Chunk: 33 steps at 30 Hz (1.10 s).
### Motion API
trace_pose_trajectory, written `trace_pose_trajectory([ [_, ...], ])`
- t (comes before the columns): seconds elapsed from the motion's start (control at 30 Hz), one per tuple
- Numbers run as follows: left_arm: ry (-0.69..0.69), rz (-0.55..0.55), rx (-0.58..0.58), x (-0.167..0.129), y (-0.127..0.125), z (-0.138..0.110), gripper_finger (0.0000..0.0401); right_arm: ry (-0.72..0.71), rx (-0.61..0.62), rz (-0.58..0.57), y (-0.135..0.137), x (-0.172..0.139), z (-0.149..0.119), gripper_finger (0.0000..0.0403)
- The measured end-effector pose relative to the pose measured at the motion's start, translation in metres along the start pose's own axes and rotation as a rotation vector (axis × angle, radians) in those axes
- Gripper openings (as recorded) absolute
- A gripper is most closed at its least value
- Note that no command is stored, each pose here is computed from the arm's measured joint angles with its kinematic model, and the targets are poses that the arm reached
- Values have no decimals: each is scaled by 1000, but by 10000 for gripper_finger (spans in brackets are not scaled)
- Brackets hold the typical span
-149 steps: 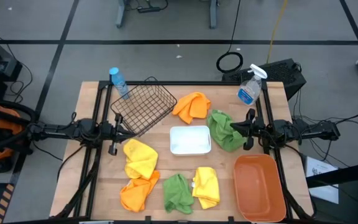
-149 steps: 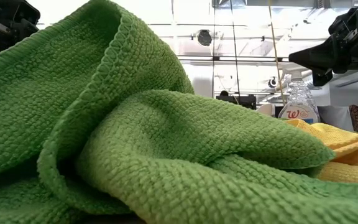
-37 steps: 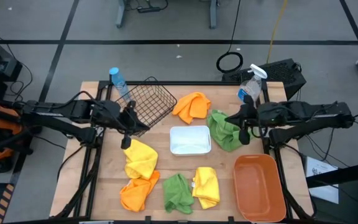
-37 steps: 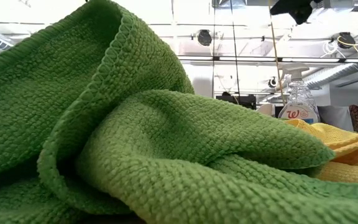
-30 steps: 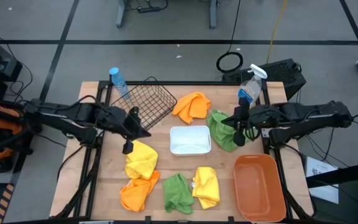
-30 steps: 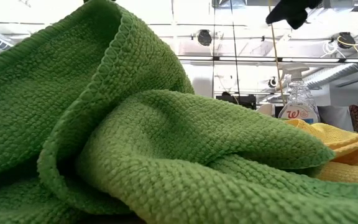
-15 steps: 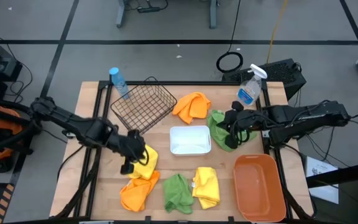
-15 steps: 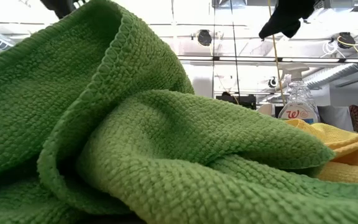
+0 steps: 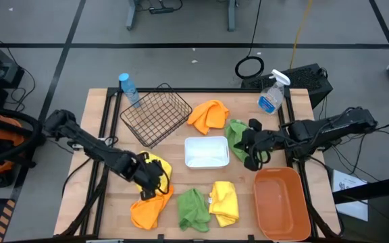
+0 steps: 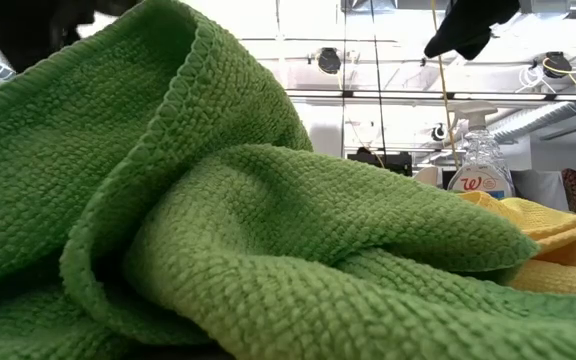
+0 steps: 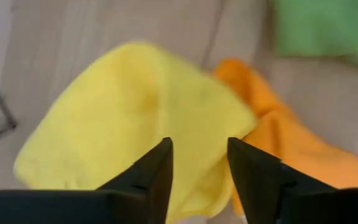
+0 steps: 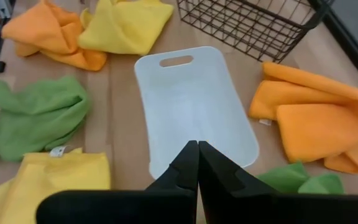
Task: Sort microfiber towel by color & place in baskets
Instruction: Put the left yellow microfiber towel into the orange bin
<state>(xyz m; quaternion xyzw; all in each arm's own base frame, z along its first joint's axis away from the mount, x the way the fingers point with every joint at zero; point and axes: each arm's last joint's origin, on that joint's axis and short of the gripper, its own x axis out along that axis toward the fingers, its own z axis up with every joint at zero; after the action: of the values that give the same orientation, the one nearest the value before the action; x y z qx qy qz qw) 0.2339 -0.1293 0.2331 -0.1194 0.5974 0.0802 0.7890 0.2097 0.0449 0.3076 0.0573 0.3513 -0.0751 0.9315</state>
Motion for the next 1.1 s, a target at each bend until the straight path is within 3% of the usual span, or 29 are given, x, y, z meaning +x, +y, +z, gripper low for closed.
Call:
trace_pose_trajectory([
  [0.13,-8,88,-74,5,-3,-7,199,8,-19,15,6,1,-2,0],
  [0.53,-76,218,-249,24,-13,-35,285,7,-31,31,10,0,-3,0],
  [1.1,-152,250,-403,66,6,-56,298,10,-83,95,27,-6,-9,0],
])
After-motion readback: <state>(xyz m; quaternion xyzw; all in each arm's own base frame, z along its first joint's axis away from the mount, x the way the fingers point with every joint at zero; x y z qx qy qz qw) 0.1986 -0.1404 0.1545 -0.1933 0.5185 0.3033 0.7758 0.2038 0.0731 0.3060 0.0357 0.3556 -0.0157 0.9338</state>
